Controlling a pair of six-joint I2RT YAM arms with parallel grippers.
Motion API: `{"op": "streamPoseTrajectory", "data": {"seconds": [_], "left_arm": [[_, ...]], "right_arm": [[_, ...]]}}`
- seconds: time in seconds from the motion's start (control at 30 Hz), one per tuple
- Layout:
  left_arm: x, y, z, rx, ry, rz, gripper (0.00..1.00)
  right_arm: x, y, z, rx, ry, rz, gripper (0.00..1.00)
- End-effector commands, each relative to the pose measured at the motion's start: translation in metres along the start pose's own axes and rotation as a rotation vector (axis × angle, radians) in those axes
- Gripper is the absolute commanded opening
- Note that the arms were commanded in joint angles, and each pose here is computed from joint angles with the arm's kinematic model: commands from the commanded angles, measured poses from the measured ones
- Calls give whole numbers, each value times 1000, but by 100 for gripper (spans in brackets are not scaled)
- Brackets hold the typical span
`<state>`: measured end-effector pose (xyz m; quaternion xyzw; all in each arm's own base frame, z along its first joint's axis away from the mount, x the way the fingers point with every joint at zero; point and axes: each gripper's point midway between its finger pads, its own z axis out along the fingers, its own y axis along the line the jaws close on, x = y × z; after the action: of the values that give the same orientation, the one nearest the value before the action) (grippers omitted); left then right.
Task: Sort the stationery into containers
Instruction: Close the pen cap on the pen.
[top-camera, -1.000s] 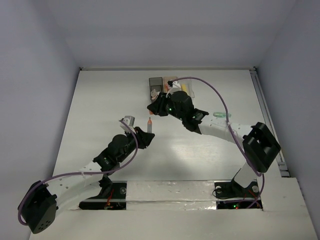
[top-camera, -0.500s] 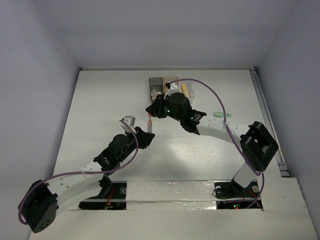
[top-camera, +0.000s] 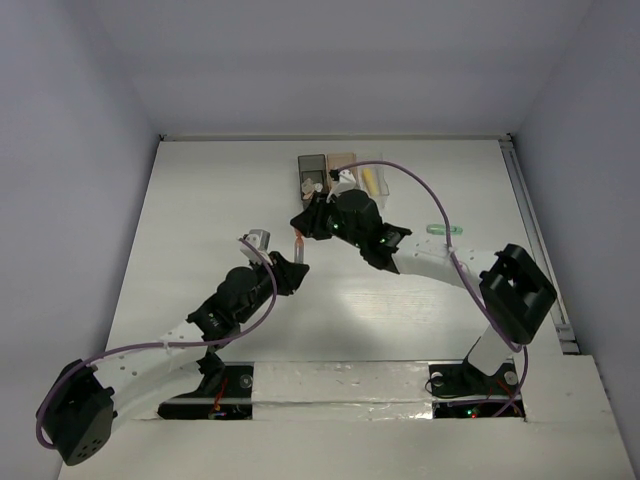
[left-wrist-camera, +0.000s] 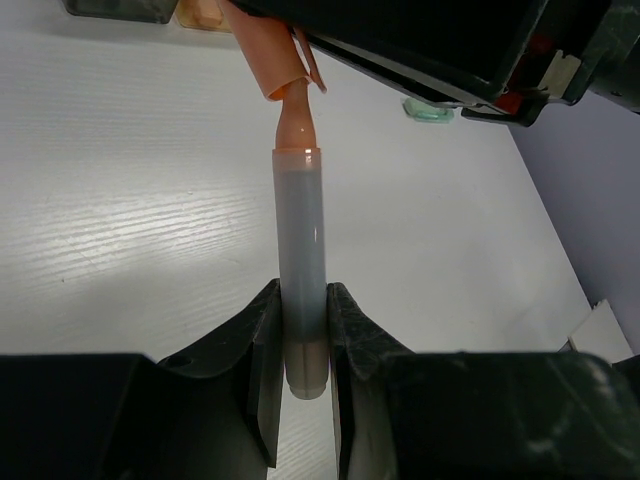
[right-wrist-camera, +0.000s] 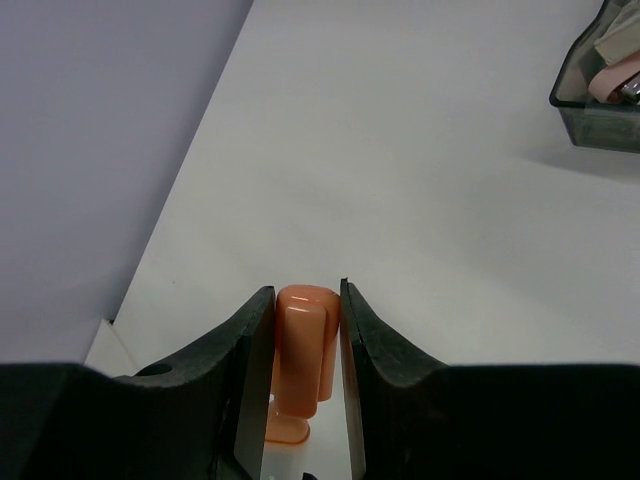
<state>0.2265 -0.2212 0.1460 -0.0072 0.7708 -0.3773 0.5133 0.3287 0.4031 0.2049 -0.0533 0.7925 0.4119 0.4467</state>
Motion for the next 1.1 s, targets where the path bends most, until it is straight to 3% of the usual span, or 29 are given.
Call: {"op": "streamPoseTrajectory", "data": {"seconds": [0.0,0.47,1.07], "left_arm": [[-37,-29,4,71,-101,-4,0],[-53,-44,13,93,-130,-23,0],[-75,-60,7,130,-182,-26,0]], "right_arm": [[-15,17,-10,-40,-72,-9,8],[-10,26,-25,-28,-189,1,8],[13,22,-29,26,-199,-16,8]]}}
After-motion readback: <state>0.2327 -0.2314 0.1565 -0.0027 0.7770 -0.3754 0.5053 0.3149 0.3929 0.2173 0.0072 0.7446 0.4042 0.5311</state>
